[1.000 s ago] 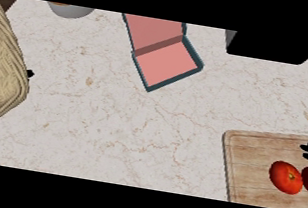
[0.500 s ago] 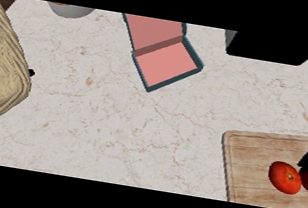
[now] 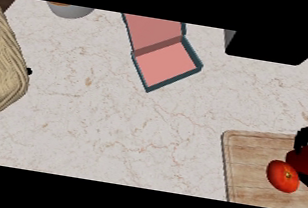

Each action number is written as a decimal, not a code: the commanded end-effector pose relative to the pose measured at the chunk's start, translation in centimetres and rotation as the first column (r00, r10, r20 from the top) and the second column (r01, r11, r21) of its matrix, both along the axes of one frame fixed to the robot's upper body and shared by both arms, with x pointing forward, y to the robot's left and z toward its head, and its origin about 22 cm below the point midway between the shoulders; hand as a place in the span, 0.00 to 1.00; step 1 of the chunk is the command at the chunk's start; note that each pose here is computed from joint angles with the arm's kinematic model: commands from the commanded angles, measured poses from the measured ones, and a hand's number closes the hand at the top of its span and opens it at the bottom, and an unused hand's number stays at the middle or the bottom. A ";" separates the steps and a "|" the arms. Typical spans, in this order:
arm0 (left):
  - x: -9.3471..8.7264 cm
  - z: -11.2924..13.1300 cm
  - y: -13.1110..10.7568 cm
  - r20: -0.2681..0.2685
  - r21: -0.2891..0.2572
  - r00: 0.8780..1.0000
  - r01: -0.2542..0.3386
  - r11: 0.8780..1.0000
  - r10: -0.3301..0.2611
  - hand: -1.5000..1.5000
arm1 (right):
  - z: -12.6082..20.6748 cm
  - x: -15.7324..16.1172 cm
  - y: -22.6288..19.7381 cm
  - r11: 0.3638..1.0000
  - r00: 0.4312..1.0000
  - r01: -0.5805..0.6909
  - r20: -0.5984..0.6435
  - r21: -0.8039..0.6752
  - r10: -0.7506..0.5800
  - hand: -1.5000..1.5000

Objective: Pick the can from the cutting board and place it in the cardboard box

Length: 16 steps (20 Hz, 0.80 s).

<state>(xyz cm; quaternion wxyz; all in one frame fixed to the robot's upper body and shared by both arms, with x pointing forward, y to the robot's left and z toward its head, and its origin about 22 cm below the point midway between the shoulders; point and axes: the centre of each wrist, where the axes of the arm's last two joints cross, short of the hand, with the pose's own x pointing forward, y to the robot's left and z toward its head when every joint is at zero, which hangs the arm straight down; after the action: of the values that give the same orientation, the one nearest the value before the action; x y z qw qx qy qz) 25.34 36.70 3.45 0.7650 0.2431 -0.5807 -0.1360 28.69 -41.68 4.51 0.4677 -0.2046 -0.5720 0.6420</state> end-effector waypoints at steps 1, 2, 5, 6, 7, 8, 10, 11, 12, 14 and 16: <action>0.8 1.0 -0.4 0.110 0.024 0.992 -0.068 0.997 0.065 0.50 | -2.5 1.4 3.4 0.937 0.939 0.344 0.005 0.050 -0.345 1.00; 0.1 1.2 -0.1 0.105 0.036 0.993 -0.065 0.997 0.061 0.50 | -2.9 1.2 3.3 0.899 0.900 0.436 -0.003 0.045 -0.436 1.00; -0.2 1.2 0.4 0.114 0.031 0.991 -0.071 0.997 0.066 0.50 | 0.6 4.2 6.1 0.836 0.824 0.544 0.141 0.075 -0.549 1.00; -0.3 1.1 0.1 0.115 0.029 0.990 -0.089 0.996 0.086 0.50 | 0.3 4.2 7.2 0.819 0.799 0.570 0.188 0.063 -0.571 1.00; -0.7 1.1 0.4 0.100 0.026 0.993 -0.066 0.997 0.063 0.50 | 1.1 4.9 8.1 0.793 0.765 0.603 0.223 0.081 -0.604 1.00; -0.3 1.1 -0.5 0.107 0.030 0.992 -0.068 0.997 0.065 0.50 | 2.5 5.8 10.3 0.799 0.760 0.596 0.262 0.084 -0.595 1.00; -0.4 0.6 -0.2 0.100 0.031 0.991 -0.096 0.995 0.092 0.50 | 5.3 6.2 12.2 0.791 0.732 0.593 0.308 0.153 -0.608 1.00; -0.9 1.2 0.1 0.112 0.033 0.989 -0.099 0.995 0.095 0.50 | 5.8 6.1 13.8 0.792 0.718 0.585 0.341 0.177 -0.607 1.00; -0.4 -0.1 0.2 0.105 0.028 0.989 -0.102 0.994 0.099 0.50 | 6.4 5.7 13.8 0.805 0.710 0.552 0.384 0.217 -0.590 1.00; 0.1 1.6 0.6 0.119 0.031 0.988 -0.099 0.995 0.095 0.50 | 7.5 6.0 16.3 0.838 0.694 0.487 0.472 0.247 -0.543 1.00; -1.3 -0.7 0.0 0.116 0.043 0.989 -0.094 0.995 0.088 0.50 | 9.4 5.6 17.3 0.858 0.707 0.441 0.488 0.261 -0.512 1.00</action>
<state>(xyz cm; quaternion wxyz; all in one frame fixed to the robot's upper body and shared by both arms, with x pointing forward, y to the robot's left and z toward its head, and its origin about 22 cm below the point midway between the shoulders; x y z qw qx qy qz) 24.59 37.15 4.07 0.7633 0.2486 -0.5812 -0.1337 34.66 -27.22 11.40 0.4901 -0.4805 -0.6075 0.3999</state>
